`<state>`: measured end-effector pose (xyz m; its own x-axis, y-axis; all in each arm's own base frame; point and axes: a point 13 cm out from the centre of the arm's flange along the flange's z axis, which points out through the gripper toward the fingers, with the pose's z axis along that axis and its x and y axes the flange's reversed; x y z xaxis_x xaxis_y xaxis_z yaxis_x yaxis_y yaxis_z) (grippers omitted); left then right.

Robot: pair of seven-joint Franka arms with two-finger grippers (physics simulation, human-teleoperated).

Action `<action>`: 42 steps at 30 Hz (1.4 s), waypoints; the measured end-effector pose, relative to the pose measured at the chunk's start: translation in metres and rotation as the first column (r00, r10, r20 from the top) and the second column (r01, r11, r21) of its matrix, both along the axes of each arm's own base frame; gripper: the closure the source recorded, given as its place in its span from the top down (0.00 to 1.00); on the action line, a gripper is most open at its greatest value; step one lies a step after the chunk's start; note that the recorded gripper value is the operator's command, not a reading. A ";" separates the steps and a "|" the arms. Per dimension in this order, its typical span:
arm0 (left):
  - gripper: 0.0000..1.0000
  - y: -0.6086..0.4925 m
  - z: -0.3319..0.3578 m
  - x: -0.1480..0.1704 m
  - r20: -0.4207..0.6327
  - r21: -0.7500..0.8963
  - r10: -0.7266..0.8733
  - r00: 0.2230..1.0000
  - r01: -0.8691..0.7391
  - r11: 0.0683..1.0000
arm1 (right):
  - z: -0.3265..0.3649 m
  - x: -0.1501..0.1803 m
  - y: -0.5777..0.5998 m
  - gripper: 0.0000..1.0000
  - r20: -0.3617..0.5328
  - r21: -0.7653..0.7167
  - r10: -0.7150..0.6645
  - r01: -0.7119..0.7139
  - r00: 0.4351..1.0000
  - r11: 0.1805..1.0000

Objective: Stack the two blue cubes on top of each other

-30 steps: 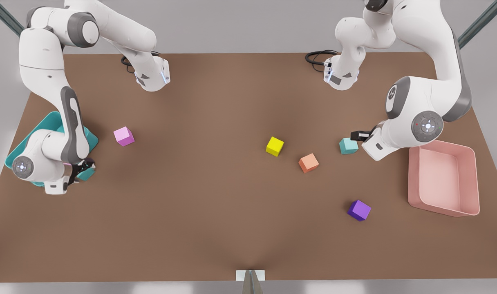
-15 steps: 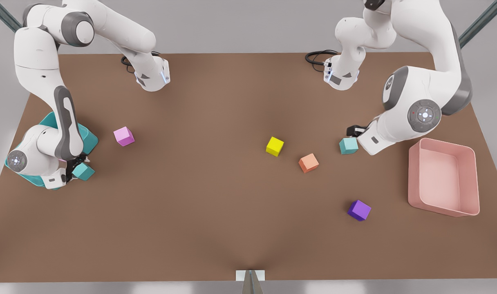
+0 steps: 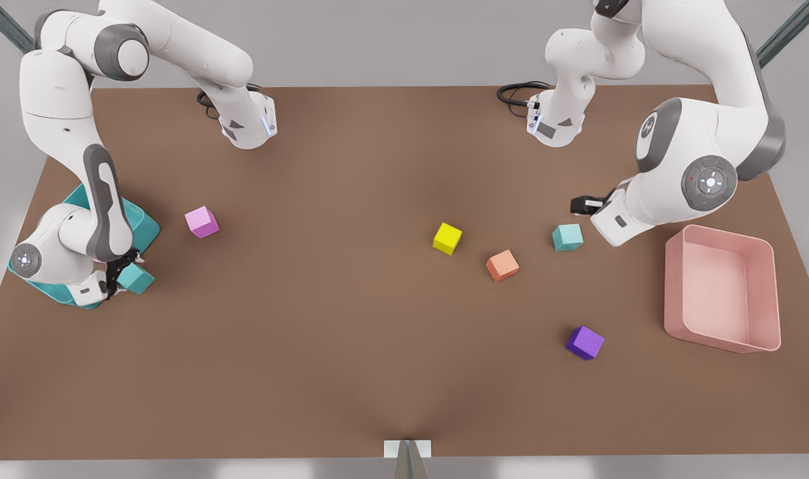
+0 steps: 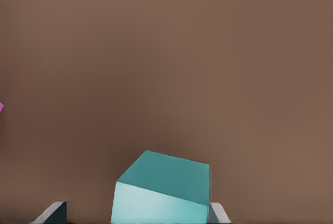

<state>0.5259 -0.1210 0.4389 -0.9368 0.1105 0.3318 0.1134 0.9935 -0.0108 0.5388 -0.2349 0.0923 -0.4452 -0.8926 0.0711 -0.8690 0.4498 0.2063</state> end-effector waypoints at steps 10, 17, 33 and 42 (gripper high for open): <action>1.00 0.001 0.000 -0.003 -0.010 0.003 0.000 1.000 0.000 1.000 | 0.003 0.006 0.000 1.00 0.015 0.005 0.021 -0.021 1.000 1.000; 1.00 -0.003 0.006 0.004 0.015 0.000 -0.005 1.000 0.005 1.000 | -0.003 0.009 -0.001 1.00 0.027 0.005 0.031 -0.031 0.999 0.999; 1.00 0.007 -0.017 0.013 -0.018 0.012 0.018 1.000 -0.018 1.000 | -0.032 -0.002 -0.013 1.00 0.047 0.003 0.020 -0.020 0.999 1.000; 1.00 0.007 -0.020 0.011 -0.027 0.013 0.019 0.999 -0.019 1.000 | -0.053 -0.009 -0.011 1.00 0.059 0.009 0.013 -0.014 0.998 1.000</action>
<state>0.5370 -0.1143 0.4190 -0.9292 0.0886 0.3587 0.0946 0.9955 -0.0010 0.5299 -0.2464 0.0397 -0.4365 -0.8990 0.0367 -0.8856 0.4365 0.1586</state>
